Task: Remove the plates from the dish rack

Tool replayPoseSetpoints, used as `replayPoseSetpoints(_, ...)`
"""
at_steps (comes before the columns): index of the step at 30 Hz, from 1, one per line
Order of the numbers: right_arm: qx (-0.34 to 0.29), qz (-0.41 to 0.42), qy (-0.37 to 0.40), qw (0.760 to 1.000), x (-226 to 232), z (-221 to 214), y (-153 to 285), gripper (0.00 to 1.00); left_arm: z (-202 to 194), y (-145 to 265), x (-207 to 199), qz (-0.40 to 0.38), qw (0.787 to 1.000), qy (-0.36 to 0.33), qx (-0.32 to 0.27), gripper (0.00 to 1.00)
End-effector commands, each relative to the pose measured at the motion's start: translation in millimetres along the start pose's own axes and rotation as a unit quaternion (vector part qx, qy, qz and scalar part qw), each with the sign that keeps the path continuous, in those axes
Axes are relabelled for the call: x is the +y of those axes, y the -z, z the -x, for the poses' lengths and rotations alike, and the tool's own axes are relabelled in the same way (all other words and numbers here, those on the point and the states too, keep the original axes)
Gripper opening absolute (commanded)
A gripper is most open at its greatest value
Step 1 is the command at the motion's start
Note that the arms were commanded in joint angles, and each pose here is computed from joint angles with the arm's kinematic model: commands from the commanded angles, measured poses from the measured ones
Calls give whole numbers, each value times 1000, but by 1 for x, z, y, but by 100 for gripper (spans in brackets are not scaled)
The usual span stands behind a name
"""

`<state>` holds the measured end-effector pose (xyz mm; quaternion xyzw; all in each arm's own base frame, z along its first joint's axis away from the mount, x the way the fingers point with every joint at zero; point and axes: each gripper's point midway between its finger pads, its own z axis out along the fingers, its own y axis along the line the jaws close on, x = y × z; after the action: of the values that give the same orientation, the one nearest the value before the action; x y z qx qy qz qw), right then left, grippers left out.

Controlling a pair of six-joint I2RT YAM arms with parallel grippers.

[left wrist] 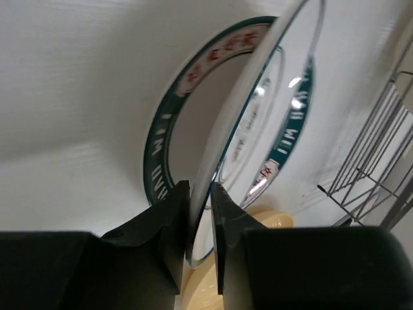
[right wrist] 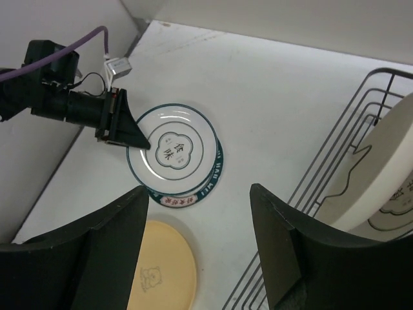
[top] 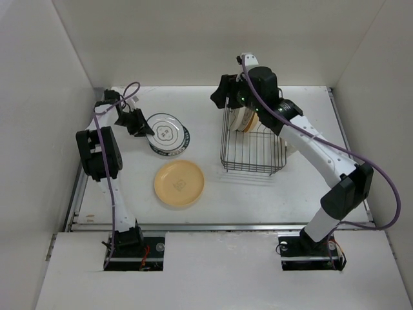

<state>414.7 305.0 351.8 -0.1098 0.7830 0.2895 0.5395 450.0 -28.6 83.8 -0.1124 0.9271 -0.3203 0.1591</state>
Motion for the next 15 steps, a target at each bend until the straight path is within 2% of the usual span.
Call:
replayPoseSetpoints(1,-2,-14,14,1000,-7,-3,4,70,-11,-2,11,25,999,18,41,18)
replayPoseSetpoints(2,-2,-14,14,1000,-7,-3,4,70,-11,0,13,32,999,2,44,23)
replayPoseSetpoints(3,-2,-14,19,1000,-7,-3,4,70,-19,-3,21,55,997,-12,60,37)
replayPoseSetpoints(5,0,-8,19,1000,-5,-3,4,70,-24,0,32,86,994,-16,70,50)
replayPoseSetpoints(7,-5,-7,19,1000,-4,1,5,70,-21,6,39,119,989,-50,73,60)
replayPoseSetpoints(10,-7,-31,14,999,-11,3,7,70,-25,14,44,136,984,-72,89,66)
replayPoseSetpoints(15,-31,-181,-6,983,-59,17,24,73,-25,31,30,123,983,-107,80,70)
